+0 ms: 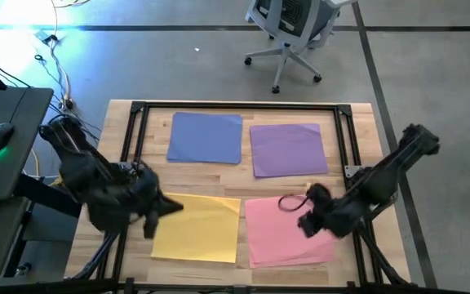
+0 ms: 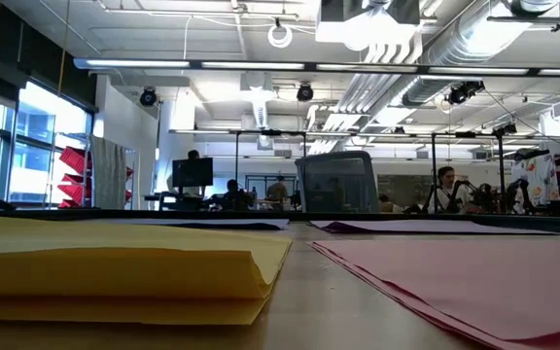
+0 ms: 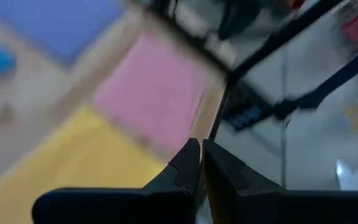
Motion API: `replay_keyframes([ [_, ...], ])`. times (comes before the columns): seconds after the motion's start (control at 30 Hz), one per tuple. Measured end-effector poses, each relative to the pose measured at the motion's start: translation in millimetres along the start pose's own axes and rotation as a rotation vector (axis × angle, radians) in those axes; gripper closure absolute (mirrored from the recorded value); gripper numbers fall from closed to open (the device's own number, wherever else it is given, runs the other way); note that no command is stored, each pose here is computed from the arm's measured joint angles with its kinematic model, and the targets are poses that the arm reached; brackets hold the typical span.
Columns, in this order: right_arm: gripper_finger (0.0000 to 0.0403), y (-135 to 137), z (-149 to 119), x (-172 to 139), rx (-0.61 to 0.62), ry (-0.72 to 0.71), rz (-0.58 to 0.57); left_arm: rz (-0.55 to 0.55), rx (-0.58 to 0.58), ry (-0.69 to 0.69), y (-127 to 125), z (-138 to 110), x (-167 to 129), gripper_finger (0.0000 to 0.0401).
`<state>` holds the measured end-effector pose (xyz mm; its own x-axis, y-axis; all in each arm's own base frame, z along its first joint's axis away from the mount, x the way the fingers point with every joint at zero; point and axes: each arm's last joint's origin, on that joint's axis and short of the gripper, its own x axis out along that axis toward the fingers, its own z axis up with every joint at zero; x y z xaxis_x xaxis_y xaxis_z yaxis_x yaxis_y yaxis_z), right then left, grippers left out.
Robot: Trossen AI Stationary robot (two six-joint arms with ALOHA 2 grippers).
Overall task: Organize paper
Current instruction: Return to Home Position
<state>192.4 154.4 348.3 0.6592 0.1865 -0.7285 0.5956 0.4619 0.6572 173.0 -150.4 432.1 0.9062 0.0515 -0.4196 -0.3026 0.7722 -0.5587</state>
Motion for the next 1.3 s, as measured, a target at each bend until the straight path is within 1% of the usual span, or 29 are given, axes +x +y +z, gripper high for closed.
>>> replay_keyframes([
  [0.07,0.0403,-2.4,9.7,-20.5,-0.142,-0.045,0.065,-0.014,-0.002,-0.062,-0.1,17.1,-10.4,0.0401],
  [0.1,0.0403,-6.4,16.0,-31.4,-0.187,-0.059,0.080,-0.021,-0.004,-0.077,1.2,23.8,-14.0,0.0401],
  [0.23,0.0403,-35.8,40.9,-75.7,-0.281,-0.105,0.107,-0.040,-0.036,-0.120,12.4,44.1,-26.0,0.0401],
  [0.3,0.0403,-57.0,49.8,-93.9,-0.308,-0.117,0.101,-0.027,-0.054,-0.142,20.3,52.1,-30.8,0.0401],
  [0.37,0.0403,-78.9,56.5,-110.1,-0.312,-0.141,0.123,-0.005,-0.079,-0.165,27.8,59.4,-33.3,0.0401],
  [0.5,0.0403,-125.5,58.5,-122.8,-0.270,-0.192,0.194,0.037,-0.111,-0.196,39.3,68.4,-36.6,0.0401],
  [0.6,0.0403,-151.7,54.0,-113.4,-0.236,-0.219,0.307,0.065,-0.122,-0.208,45.0,72.3,-36.6,0.0401],
  [0.67,0.0403,-165.5,49.5,-97.2,-0.223,-0.216,0.386,0.065,-0.155,-0.190,47.0,73.2,-35.2,0.0401],
  [0.73,0.0403,-175.0,45.2,-76.9,-0.220,-0.204,0.467,0.041,-0.183,-0.156,46.9,72.2,-32.4,0.0401],
  [0.87,0.0403,-186.2,40.3,-34.7,-0.244,-0.199,0.584,0.023,-0.210,-0.118,49.0,63.5,-20.3,0.0401],
  [0.97,0.0403,-190.7,41.0,-12.2,-0.261,-0.207,0.657,0.048,-0.244,-0.101,58.7,51.8,-9.9,0.0401],
  [1.0,0.0403,-191.9,42.1,-6.9,-0.269,-0.219,0.677,0.034,-0.246,-0.089,61.7,46.9,-5.4,0.0401],
  [1.07,0.0403,-194.6,45.3,1.3,-0.292,-0.250,0.717,-0.044,-0.226,-0.055,66.4,35.6,7.9,0.0401],
  [1.13,0.0403,-197.4,49.7,7.0,-0.311,-0.288,0.749,-0.131,-0.226,-0.071,73.2,24.3,23.5,0.0401],
  [1.23,0.0403,-202.7,57.2,13.7,-0.334,-0.336,0.791,-0.251,-0.243,-0.166,89.3,9.2,44.3,0.0401],
  [1.3,0.0403,-206.7,62.3,16.7,-0.353,-0.376,0.826,-0.299,-0.255,-0.224,105.3,-2.4,58.0,0.0401],
])
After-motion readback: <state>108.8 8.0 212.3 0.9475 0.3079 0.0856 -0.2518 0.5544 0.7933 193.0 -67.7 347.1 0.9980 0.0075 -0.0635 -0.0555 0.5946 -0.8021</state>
